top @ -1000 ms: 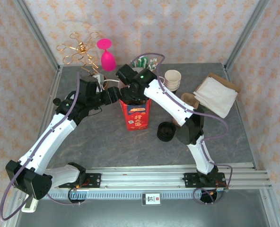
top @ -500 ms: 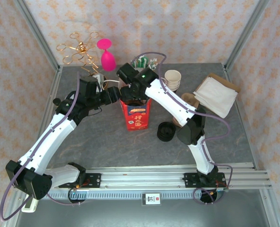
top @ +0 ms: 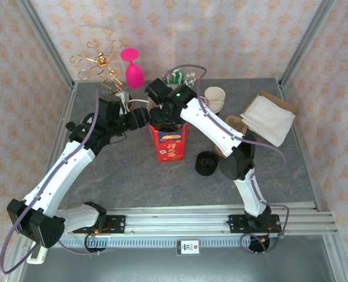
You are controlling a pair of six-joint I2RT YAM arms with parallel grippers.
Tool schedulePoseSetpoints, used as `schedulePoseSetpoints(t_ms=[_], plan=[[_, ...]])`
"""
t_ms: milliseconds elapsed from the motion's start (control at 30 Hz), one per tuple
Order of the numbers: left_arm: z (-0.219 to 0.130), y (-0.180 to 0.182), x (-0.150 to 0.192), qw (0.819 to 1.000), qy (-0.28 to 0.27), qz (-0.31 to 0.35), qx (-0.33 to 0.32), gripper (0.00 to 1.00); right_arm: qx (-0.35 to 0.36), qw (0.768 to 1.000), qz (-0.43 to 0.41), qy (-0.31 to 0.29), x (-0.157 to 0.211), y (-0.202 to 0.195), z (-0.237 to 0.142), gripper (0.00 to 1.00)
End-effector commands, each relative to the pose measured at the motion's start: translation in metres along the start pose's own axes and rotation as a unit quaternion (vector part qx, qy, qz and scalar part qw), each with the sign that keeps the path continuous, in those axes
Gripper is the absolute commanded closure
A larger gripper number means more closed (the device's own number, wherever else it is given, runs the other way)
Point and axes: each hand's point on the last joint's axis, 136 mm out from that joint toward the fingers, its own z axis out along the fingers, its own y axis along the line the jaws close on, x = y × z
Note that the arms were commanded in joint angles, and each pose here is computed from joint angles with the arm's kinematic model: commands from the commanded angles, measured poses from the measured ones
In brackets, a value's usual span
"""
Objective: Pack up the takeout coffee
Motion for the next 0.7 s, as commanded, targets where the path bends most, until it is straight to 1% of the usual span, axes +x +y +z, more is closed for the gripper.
schedulePoseSetpoints(t_ms=[0,133,200,667], plan=[[-0.0049,-0.0073,-0.0121,1.0,-0.021,0.002,0.004,0.31,-0.013,1.0,0.01,-0.025,-0.0085,-0.003,-0.0303,0.2],[-0.0041,-0.0072,-0.0116,1.0,-0.02,0.001,0.004,0.31,-0.015,0.999,0.01,-0.027,-0.0088,-0.0028,-0.0321,0.22],[-0.0039,-0.0087,-0.0122,1.0,-0.02,0.001,0.007,0.31,-0.016,0.999,0.009,-0.026,-0.0084,-0.0023,-0.0322,0.24],[-0.0045,-0.0075,-0.0127,1.0,-0.022,0.002,0.003,0.31,-0.02,0.999,0.01,-0.03,-0.0107,-0.0015,-0.035,0.25]])
